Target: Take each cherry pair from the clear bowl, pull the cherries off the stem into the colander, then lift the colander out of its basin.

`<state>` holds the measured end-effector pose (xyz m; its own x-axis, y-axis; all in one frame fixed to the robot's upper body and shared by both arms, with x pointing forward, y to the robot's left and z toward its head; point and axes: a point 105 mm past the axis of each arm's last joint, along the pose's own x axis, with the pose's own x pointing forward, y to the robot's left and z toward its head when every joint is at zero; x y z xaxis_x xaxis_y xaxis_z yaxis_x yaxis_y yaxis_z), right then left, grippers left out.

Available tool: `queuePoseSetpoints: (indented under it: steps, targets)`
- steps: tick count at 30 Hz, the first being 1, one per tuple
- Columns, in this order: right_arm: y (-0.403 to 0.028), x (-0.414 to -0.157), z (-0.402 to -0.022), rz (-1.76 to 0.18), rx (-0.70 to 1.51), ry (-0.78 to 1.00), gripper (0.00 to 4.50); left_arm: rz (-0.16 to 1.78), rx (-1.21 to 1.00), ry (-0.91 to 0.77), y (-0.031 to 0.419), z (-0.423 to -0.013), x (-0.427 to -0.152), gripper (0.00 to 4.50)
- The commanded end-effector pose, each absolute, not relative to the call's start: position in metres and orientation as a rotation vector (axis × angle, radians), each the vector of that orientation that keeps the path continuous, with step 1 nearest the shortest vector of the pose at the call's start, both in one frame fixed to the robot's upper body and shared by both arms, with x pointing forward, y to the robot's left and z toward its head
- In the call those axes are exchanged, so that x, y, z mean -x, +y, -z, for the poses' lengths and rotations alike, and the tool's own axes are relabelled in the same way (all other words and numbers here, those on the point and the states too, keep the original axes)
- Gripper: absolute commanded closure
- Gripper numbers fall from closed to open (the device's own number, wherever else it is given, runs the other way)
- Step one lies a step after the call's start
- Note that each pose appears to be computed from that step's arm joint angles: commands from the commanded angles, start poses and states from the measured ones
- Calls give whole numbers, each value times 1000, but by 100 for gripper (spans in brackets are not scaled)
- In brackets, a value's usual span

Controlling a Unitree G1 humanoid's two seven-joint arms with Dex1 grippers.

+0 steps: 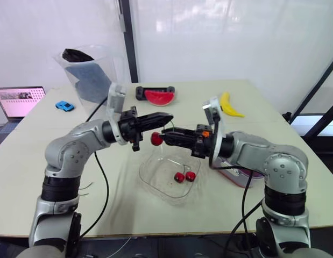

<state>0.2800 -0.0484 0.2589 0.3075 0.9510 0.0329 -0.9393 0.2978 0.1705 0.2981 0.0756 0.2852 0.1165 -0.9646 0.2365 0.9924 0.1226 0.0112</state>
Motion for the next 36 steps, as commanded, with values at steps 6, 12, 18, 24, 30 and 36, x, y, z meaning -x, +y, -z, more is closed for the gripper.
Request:
queuePoseSetpoints:
  steps: [6, 12, 18, 24, 30, 36]
  targets:
    - [-49, -274, -257, -1286, -129, 85, 357, 1447, 130, -269, 76, -298, -294, 450]
    - [-55, -275, -241, -1264, -85, 167, 357, 1452, 133, -273, 76, -299, -293, 450]
    - [-68, -274, -238, -1251, -68, 218, 357, 1453, 135, -277, 76, -299, -293, 450]
    - [-85, -263, -234, -1273, 1, 309, 357, 1446, 145, -280, 76, -298, -293, 450]
    - [-140, -300, -264, -1026, 135, 203, 357, 1435, 151, -282, 77, -297, -292, 450]
    - [-229, -336, -254, -705, 482, 292, 357, 1413, 148, -282, 79, -292, -293, 450]
